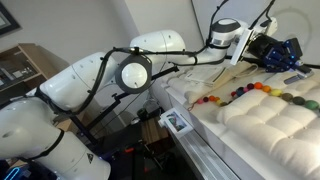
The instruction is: Open the flip phone
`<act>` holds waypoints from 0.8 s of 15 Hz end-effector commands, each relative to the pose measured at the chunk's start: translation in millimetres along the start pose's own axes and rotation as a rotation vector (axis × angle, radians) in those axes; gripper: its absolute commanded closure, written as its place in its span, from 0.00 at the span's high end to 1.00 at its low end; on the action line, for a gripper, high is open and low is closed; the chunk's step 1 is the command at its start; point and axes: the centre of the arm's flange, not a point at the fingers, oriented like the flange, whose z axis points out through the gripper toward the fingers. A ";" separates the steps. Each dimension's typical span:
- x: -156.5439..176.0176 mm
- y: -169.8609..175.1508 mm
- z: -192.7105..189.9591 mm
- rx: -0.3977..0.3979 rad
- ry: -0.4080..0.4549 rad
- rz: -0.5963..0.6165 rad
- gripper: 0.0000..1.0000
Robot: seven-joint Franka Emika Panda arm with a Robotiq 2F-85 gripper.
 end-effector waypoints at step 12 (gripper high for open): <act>26.0 -42.4 8.8 -0.240 -0.040 -0.017 0.00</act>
